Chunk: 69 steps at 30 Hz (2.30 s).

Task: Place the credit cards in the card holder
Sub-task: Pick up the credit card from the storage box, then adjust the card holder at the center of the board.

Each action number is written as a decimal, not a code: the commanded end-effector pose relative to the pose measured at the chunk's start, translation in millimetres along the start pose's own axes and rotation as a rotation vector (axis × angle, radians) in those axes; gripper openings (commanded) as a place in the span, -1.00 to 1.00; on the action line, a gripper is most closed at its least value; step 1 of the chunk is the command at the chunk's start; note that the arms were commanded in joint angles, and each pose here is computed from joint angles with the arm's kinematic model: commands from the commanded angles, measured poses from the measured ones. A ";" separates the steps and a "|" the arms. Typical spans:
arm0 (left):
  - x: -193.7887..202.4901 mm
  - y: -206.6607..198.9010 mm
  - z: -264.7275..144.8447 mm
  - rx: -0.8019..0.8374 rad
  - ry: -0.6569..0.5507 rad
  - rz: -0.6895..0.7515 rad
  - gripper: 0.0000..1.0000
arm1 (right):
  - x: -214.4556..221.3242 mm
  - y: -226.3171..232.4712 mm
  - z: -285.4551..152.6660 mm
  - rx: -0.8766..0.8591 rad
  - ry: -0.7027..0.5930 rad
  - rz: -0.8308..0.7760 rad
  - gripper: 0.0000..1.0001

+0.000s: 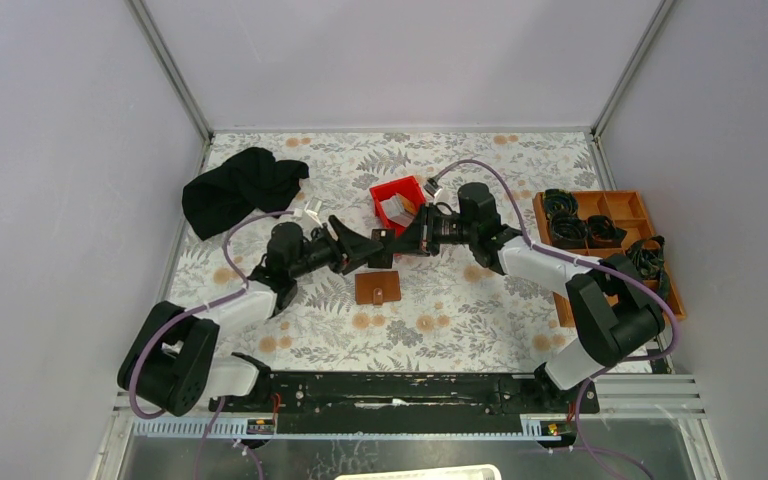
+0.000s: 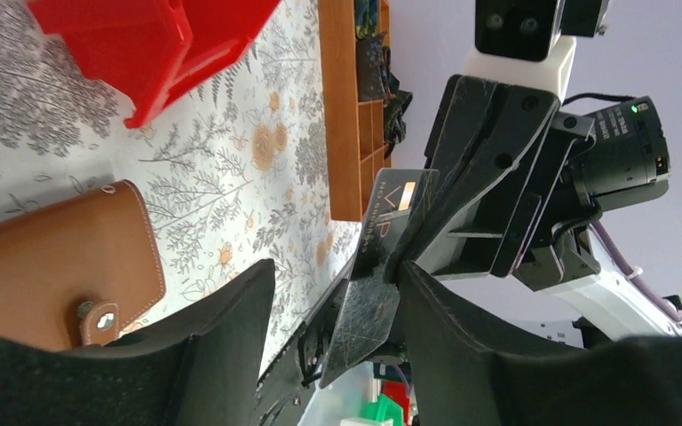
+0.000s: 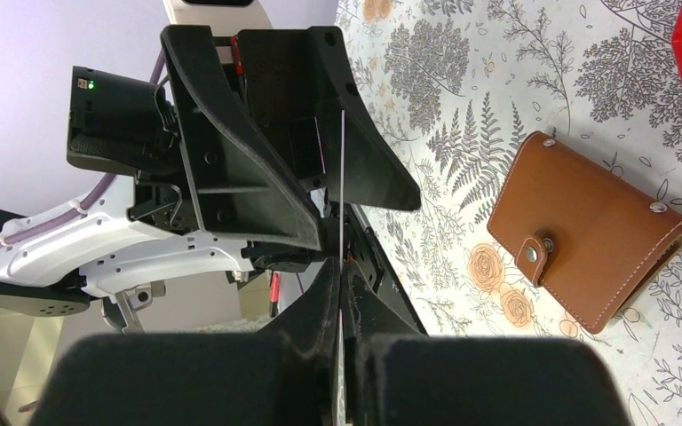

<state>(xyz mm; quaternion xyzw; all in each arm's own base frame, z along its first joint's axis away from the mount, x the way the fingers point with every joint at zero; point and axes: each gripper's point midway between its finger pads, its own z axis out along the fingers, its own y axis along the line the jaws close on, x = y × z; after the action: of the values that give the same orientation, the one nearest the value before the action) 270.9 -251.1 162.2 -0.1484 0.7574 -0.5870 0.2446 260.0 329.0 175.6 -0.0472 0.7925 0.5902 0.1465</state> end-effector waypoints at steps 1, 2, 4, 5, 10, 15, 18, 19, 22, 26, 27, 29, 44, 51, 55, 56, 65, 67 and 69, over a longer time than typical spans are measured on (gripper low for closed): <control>-14.3 12.2 -9.0 -0.055 -0.067 0.021 0.24 | 1.0 9.8 -2.5 -0.013 -0.008 -0.043 -1.00; -17.3 18.1 -11.1 -0.083 -0.081 0.020 0.24 | 1.1 8.0 -3.4 0.000 -0.012 -0.044 -1.00; -22.8 31.0 -15.8 -0.153 -0.113 0.022 0.25 | 3.0 1.4 -5.7 0.040 -0.016 -0.043 -1.00; -25.6 38.7 -18.5 -0.197 -0.131 0.026 0.25 | 2.9 -0.3 -6.8 0.052 -0.022 -0.048 -1.00; -41.3 73.3 -36.3 -0.415 -0.243 0.030 0.23 | 7.2 -17.4 -13.1 0.176 -0.029 -0.046 -1.00; -57.9 86.9 -45.0 -0.538 -0.308 0.069 0.07 | 13.2 -25.4 -13.8 0.298 -0.025 -0.051 -1.00; -63.4 95.0 -44.1 -0.607 -0.289 0.106 -0.02 | 18.3 -28.4 -11.8 0.373 -0.021 -0.049 -1.00; -64.5 98.7 -42.0 -0.626 -0.274 0.116 -0.04 | 18.6 -27.7 -11.1 0.392 -0.022 -0.049 -1.00; -68.7 104.8 -37.4 -0.669 -0.243 0.149 -0.09 | 24.2 -31.6 -12.7 0.474 -0.014 -0.045 -1.00; -74.0 110.3 -32.3 -0.703 -0.220 0.175 -0.17 | 31.3 -42.4 -25.6 0.577 -0.023 -0.045 -1.00; -74.2 112.6 -31.1 -0.714 -0.212 0.180 -0.20 | 34.6 -44.9 -28.9 0.590 -0.019 -0.040 -1.00; -74.1 116.2 -28.7 -0.728 -0.195 0.193 -0.22 | 44.1 -49.3 -33.9 0.610 0.004 -0.033 -1.00; -55.0 142.2 -4.5 -0.877 -0.036 0.342 -0.41 | 121.8 -65.0 -49.2 0.739 0.237 -0.074 -1.00; -51.8 150.6 3.3 -0.945 0.015 0.401 -0.46 | 130.5 -71.6 -44.3 0.795 0.329 -0.098 -1.00; -47.4 154.9 5.8 -0.970 0.044 0.426 -0.48 | 133.5 -79.0 -37.6 0.810 0.365 -0.092 -1.00; -46.2 155.3 6.1 -0.976 0.050 0.435 -0.49 | 133.2 -80.9 -35.8 0.814 0.371 -0.091 -1.00; -36.6 157.2 6.3 -1.012 0.089 0.486 -0.51 | 127.2 -90.0 -18.0 0.831 0.419 -0.103 -1.00; -33.6 159.9 3.6 -1.023 0.096 0.485 -0.52 | 123.9 -92.1 -15.1 0.840 0.421 -0.115 -1.00; -30.7 162.3 0.6 -1.031 0.100 0.482 -0.52 | 121.9 -95.8 -13.1 0.854 0.428 -0.126 -1.00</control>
<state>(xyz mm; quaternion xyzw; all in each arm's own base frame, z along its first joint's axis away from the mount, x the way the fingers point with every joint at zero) 309.9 -199.0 13.4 -0.0522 0.9661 -0.0998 0.2323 158.6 293.4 50.0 -0.1290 0.9742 0.1846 0.0138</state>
